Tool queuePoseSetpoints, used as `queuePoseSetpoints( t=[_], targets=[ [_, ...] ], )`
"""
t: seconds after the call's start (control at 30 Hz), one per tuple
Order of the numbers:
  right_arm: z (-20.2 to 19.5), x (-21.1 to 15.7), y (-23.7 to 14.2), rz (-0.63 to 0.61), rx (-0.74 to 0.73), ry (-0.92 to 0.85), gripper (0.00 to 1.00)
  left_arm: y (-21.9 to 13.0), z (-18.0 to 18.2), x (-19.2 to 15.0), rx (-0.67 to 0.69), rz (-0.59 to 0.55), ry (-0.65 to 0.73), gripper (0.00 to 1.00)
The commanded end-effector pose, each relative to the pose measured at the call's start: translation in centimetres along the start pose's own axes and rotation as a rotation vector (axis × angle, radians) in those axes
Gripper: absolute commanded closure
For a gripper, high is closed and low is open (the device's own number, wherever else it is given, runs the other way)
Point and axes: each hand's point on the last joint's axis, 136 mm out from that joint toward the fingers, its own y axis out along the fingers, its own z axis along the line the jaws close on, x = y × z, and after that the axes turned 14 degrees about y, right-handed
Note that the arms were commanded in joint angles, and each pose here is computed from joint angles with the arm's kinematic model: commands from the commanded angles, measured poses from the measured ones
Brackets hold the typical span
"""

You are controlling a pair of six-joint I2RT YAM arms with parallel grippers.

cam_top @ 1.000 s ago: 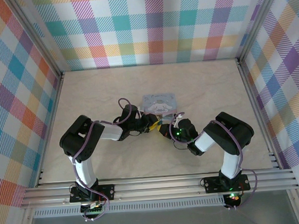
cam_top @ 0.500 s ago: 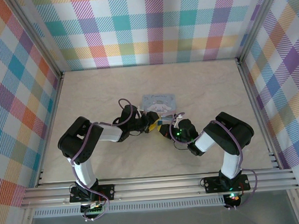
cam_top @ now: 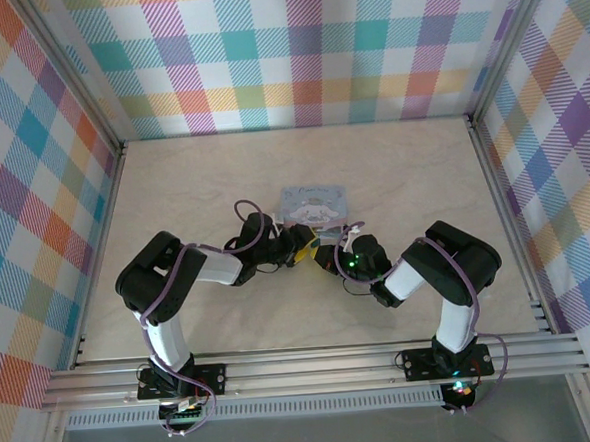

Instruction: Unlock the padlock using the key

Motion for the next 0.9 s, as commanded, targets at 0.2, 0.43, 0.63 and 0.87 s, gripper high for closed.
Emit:
queuePoseSetpoints(
  t=[0.2, 0.43, 0.63, 0.87],
  targets=[
    [1.9, 0.2, -0.1, -0.001, 0.084, -0.002, 0.98, 1.1, -0.8, 0.6, -0.02, -0.027, 0.027, 0.45],
    [1.9, 0.3, -0.1, -0.005, 0.088, 0.004, 0.98, 1.7, -0.9, 0.6, -0.036, -0.027, 0.027, 0.49],
    [1.8, 0.5, -0.3, -0.01, 0.087, 0.01, 0.98, 2.4, -0.7, 0.3, -0.045, -0.007, 0.02, 0.62],
    [1.9, 0.6, -0.4, -0.013, 0.094, 0.016, 0.96, 2.5, -1.0, 0.4, -0.057, -0.012, 0.018, 0.78]
  ],
)
